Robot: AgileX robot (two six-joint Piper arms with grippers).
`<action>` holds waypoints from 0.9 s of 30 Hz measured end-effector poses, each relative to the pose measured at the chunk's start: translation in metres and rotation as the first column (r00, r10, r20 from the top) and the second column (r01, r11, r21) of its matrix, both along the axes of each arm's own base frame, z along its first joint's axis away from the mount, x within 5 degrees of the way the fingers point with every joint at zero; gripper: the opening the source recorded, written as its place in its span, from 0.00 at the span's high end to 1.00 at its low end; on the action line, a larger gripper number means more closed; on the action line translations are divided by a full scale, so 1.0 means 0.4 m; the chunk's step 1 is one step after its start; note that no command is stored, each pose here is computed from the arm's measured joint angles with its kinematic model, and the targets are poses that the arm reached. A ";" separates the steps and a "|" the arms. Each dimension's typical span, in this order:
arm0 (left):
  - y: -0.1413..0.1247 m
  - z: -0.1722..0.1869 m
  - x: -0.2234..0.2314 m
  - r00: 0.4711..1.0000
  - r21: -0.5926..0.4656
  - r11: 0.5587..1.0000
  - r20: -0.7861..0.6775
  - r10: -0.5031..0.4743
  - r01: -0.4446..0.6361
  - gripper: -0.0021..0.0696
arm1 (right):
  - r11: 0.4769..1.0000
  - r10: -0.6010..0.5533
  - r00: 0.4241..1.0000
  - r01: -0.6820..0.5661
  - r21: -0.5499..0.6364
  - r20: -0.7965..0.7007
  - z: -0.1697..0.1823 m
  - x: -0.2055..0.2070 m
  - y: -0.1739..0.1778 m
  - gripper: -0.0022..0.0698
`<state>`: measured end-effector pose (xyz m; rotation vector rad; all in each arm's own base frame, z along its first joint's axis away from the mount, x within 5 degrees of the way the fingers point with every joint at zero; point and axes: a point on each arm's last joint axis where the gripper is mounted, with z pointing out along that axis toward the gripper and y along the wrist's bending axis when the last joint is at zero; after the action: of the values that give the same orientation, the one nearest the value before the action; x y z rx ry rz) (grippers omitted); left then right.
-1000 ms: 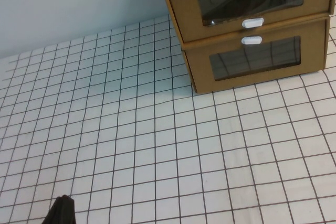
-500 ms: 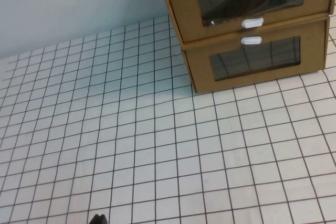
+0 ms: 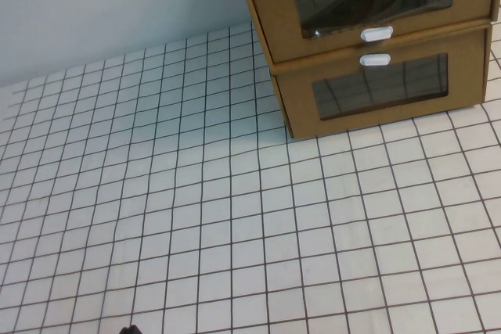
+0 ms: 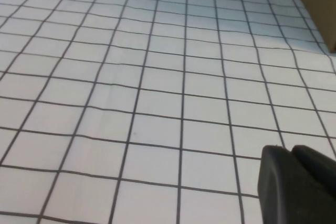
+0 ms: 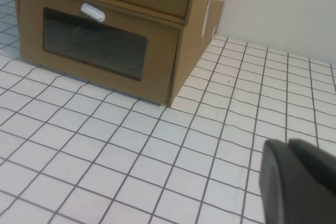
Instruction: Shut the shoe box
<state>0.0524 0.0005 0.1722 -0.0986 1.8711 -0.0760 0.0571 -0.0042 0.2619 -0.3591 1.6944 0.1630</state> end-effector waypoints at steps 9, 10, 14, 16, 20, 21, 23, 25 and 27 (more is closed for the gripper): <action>0.003 0.000 0.000 1.000 0.004 1.000 0.000 0.022 -0.022 0.97 | 1.000 0.000 1.000 0.000 0.000 0.000 0.000 0.000 0.000 0.99; 0.003 0.000 0.000 1.000 0.004 1.000 0.000 0.022 -0.022 0.97 | 1.000 0.000 1.000 0.000 0.000 0.000 0.000 0.000 0.000 0.99; 0.003 0.000 0.000 1.000 0.004 1.000 0.000 0.022 -0.022 0.97 | 1.000 0.000 1.000 0.000 0.000 0.000 0.000 0.000 0.000 0.99; 0.003 0.000 0.000 1.000 0.004 1.000 0.000 0.022 -0.022 0.97 | 1.000 0.000 1.000 0.000 0.000 0.000 0.000 0.000 0.000 0.99; 0.003 0.000 0.000 1.000 0.004 1.000 0.000 0.022 -0.022 0.97 | 1.000 0.000 1.000 0.000 0.000 0.000 0.000 0.000 0.000 0.99; 0.003 0.000 0.000 1.000 0.004 1.000 0.000 0.022 -0.022 0.97 | 1.000 0.000 1.000 0.000 0.000 0.000 0.000 0.000 0.000 0.99; 0.003 0.000 0.000 1.000 0.004 1.000 0.000 0.022 -0.022 0.97 | 1.000 0.000 1.000 0.000 0.000 0.000 0.000 0.000 0.000 0.99; 0.003 0.000 0.000 1.000 0.004 1.000 0.000 0.022 -0.022 0.97 | 1.000 0.000 1.000 0.000 0.000 0.000 0.000 0.000 0.000 0.99; 0.003 0.000 0.000 1.000 0.004 1.000 0.000 0.022 -0.022 0.97 | 1.000 -0.001 1.000 0.001 -0.003 0.004 0.001 0.000 0.000 0.99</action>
<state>0.0524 0.0018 0.1722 -0.1168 1.8697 -0.0571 0.0572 -0.0044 0.2621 -0.3604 1.6914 0.1585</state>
